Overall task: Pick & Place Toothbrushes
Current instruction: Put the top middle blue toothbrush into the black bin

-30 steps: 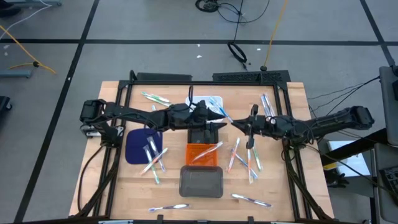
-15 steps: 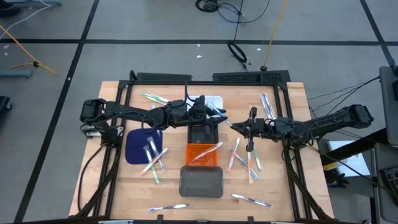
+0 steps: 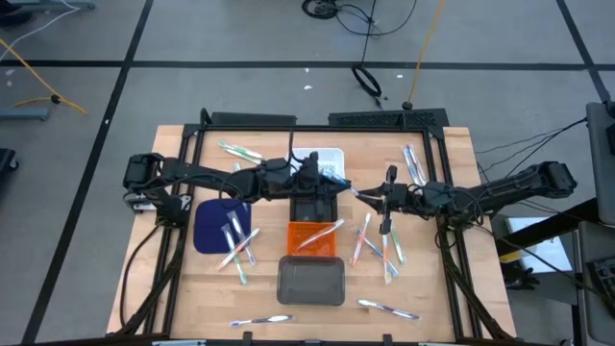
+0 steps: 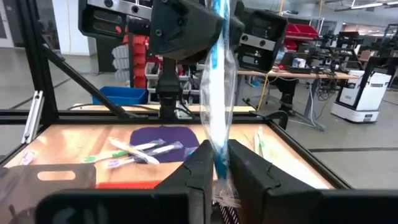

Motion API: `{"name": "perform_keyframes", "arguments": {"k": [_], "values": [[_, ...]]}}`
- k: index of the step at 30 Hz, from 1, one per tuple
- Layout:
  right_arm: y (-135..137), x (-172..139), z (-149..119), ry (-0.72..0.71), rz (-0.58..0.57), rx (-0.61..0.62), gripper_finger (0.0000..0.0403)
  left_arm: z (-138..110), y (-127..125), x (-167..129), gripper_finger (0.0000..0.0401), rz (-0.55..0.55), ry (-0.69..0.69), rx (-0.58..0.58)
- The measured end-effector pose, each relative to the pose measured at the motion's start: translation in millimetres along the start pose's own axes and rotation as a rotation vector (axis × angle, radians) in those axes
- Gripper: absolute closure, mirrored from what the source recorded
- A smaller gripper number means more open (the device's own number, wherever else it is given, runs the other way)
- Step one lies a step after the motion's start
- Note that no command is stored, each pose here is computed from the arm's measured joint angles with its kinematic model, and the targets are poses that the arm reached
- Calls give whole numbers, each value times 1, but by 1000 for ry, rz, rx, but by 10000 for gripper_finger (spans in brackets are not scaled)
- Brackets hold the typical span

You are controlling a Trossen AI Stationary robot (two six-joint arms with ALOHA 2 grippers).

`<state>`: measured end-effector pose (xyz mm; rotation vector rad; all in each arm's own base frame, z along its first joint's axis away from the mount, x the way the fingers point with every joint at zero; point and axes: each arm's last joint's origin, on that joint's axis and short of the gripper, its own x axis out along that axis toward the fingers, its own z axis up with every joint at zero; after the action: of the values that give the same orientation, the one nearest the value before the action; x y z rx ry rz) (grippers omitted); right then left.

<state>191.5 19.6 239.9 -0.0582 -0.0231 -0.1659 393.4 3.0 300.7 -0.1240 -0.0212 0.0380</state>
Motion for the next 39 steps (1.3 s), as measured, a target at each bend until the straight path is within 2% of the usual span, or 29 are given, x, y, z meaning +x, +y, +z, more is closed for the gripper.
{"name": "perform_keyframes", "arguments": {"k": [7, 13, 19, 28, 35, 39], "values": [[0, 0, -1, 15, -1, 17, 327, 13, -5, -17, 397, 18, 86, 19], [-5, 1, -6, 56, -26, 8, 291, 16, -22, -40, 397, -17, 263, 3], [-7, 1, -6, 60, -36, 8, 274, 6, -49, -47, 397, -58, 354, -20], [-7, 1, -6, 60, -38, 50, 280, -11, -91, -62, 397, -145, 511, -106], [-7, 1, -8, 78, -38, 76, 284, -29, -124, -73, 397, -181, 630, -184], [-7, 1, -9, 92, -39, 107, 284, -49, -140, -72, 397, -174, 697, -242]]}}
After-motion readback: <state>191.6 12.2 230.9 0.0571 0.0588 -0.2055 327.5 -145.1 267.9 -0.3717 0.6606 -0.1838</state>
